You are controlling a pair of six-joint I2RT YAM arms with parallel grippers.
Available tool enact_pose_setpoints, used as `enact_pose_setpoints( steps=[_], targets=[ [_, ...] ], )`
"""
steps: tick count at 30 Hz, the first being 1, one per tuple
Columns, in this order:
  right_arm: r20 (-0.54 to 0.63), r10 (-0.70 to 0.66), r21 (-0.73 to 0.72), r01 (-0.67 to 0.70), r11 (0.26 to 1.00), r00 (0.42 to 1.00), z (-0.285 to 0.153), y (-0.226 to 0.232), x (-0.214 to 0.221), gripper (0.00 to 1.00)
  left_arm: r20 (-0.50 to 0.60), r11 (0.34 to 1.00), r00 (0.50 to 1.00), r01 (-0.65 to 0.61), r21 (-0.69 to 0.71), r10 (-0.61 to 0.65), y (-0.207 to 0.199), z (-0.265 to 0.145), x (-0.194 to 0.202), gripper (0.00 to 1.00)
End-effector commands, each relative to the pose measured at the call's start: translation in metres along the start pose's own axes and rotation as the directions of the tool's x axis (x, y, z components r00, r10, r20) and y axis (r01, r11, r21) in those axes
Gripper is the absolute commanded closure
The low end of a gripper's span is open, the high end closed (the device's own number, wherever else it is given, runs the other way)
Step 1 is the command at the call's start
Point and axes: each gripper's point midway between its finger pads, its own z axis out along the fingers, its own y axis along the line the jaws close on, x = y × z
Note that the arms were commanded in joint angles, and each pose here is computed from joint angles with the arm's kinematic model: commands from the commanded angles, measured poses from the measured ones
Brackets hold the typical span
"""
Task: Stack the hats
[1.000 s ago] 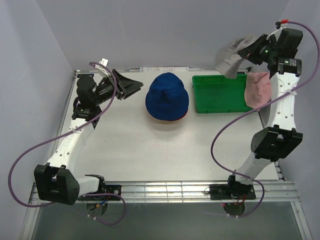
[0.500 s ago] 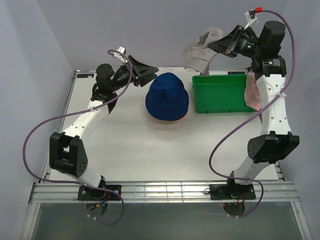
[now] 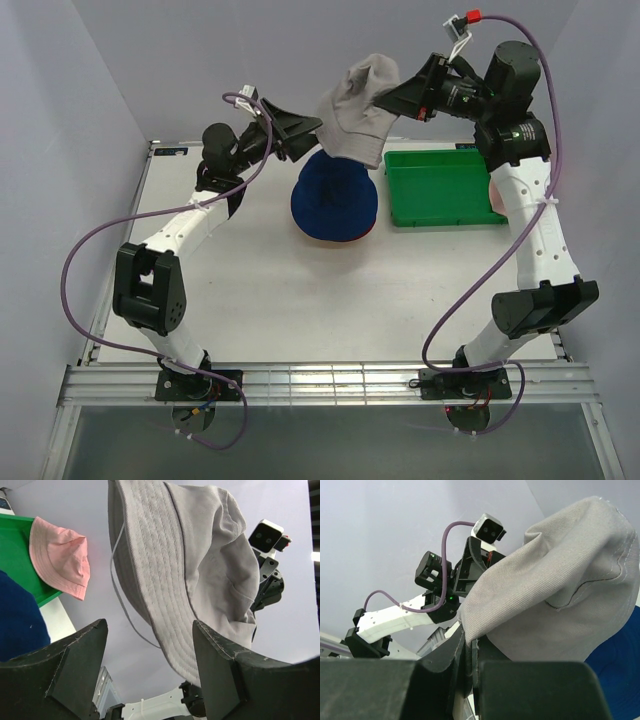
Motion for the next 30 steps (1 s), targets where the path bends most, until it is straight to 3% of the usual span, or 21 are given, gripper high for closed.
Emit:
enact_pose_setpoints(
  steps=[1, 9, 12, 13, 20, 26, 30],
  targets=[
    [0.045, -0.086, -0.064, 0.089, 0.994, 0.995, -0.002, 0.035, -0.013, 0.92, 0.025, 0.995, 0.999, -0.028, 0.098, 0.025, -0.033, 0.003, -0.007, 0.21],
    [0.024, -0.103, -0.01, 0.103, 0.995, 0.994, 0.004, 0.02, -0.004, 0.92, 0.012, 0.991, 1.0, 0.015, 0.135, -0.017, -0.033, 0.009, -0.002, 0.25],
    [0.004, -0.098, 0.049, 0.098, 0.994, 0.995, 0.004, 0.006, 0.002, 0.92, 0.004, 0.989, 1.0, 0.027, 0.143, -0.028, -0.033, 0.011, -0.001, 0.4],
    [-0.007, -0.119, 0.066, 0.119, 0.991, 0.993, 0.004, 0.0, 0.004, 0.92, 0.001, 0.989, 1.0, 0.03, 0.144, -0.031, -0.033, 0.011, -0.001, 0.51],
    [-0.098, -0.135, 0.206, 0.153, 0.967, 0.986, 0.0, -0.044, 0.029, 0.92, -0.031, 0.988, 0.998, 0.05, 0.143, -0.046, -0.02, 0.017, 0.0, 0.82],
    [-0.162, -0.134, 0.272, 0.175, 0.946, 0.978, -0.004, -0.067, 0.043, 0.92, -0.076, 0.986, 0.995, 0.068, 0.151, -0.057, -0.006, 0.023, 0.003, 0.99],
    [-0.195, -0.129, 0.283, 0.182, 0.942, 0.972, -0.002, -0.077, 0.052, 0.92, -0.106, 0.987, 0.993, 0.072, 0.143, -0.057, 0.009, 0.024, 0.007, 1.0]
  ],
)
